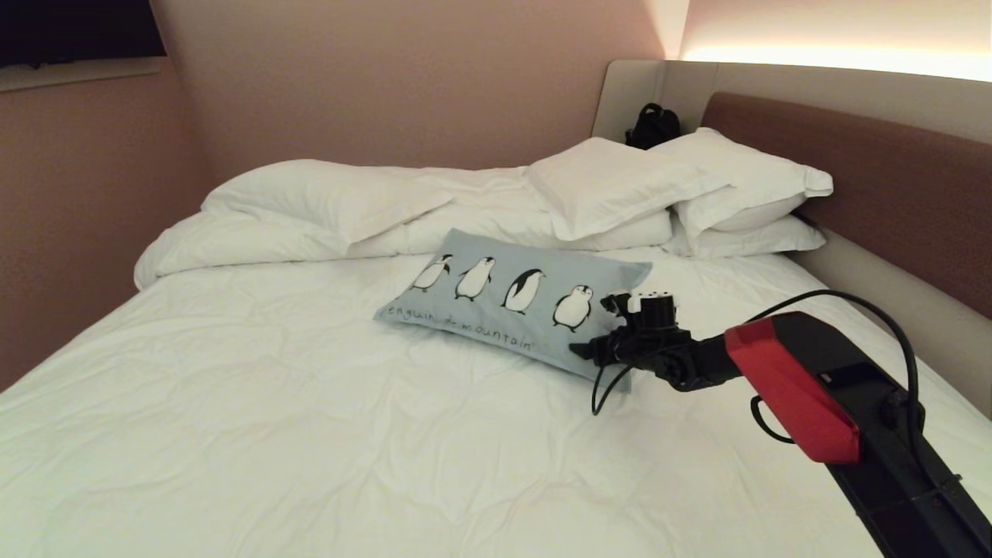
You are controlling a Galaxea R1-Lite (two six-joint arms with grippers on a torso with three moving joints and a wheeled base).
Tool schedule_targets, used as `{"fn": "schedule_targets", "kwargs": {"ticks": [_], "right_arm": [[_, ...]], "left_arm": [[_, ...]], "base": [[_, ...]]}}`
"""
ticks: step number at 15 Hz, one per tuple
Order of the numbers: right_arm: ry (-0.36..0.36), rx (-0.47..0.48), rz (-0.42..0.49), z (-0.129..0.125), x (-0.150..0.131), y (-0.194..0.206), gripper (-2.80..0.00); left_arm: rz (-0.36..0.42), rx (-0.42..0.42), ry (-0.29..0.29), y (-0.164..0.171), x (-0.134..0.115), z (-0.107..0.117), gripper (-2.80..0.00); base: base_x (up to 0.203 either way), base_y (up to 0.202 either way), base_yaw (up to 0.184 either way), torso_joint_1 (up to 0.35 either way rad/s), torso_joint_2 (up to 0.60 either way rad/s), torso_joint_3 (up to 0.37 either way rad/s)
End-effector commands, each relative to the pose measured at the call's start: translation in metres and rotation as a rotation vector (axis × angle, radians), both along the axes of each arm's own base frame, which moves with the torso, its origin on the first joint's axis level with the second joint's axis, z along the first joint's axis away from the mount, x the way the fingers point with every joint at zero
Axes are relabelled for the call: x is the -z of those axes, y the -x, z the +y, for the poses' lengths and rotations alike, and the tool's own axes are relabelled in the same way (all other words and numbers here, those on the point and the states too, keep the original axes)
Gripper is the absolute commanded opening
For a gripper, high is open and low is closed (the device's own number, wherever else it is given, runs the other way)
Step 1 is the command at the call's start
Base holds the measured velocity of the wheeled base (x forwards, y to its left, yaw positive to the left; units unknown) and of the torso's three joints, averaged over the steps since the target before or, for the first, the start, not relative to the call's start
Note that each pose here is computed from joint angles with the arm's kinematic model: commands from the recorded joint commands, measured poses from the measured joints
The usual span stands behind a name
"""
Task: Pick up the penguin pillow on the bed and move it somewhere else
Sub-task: Pick up the pillow
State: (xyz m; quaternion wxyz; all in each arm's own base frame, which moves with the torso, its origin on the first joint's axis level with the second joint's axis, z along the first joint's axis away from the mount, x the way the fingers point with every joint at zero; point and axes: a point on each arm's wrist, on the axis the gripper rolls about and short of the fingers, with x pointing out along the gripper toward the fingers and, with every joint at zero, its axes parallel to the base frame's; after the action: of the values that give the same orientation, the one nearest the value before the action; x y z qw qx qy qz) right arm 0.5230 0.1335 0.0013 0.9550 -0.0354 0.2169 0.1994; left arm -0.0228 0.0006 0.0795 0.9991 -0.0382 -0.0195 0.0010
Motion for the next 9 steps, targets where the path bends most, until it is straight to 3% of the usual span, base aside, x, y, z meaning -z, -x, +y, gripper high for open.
{"fn": "schedule_targets", "kwargs": {"ticks": [1, 8, 9], "right_arm": [[0.018, -0.005, 0.056, -0.0004, 0.0027, 0.0027, 0.0], [0.052, -0.014, 0.099, -0.0013, -0.0018, 0.003, 0.0], [0.052, -0.014, 0.099, -0.0013, -0.0018, 0.003, -2.8]], "left_arm": [[-0.001, 0.0, 0.001, 0.0, 0.0, 0.0, -2.8], [-0.001, -0.001, 0.001, 0.0, 0.0, 0.0, -2.8], [-0.001, -0.001, 0.001, 0.0, 0.0, 0.0, -2.8]], "base": [[0.0, 0.0, 0.0, 0.0, 0.0, 0.0], [0.0, 0.0, 0.0, 0.0, 0.0, 0.0], [0.0, 0.0, 0.0, 0.0, 0.0, 0.0]]}}
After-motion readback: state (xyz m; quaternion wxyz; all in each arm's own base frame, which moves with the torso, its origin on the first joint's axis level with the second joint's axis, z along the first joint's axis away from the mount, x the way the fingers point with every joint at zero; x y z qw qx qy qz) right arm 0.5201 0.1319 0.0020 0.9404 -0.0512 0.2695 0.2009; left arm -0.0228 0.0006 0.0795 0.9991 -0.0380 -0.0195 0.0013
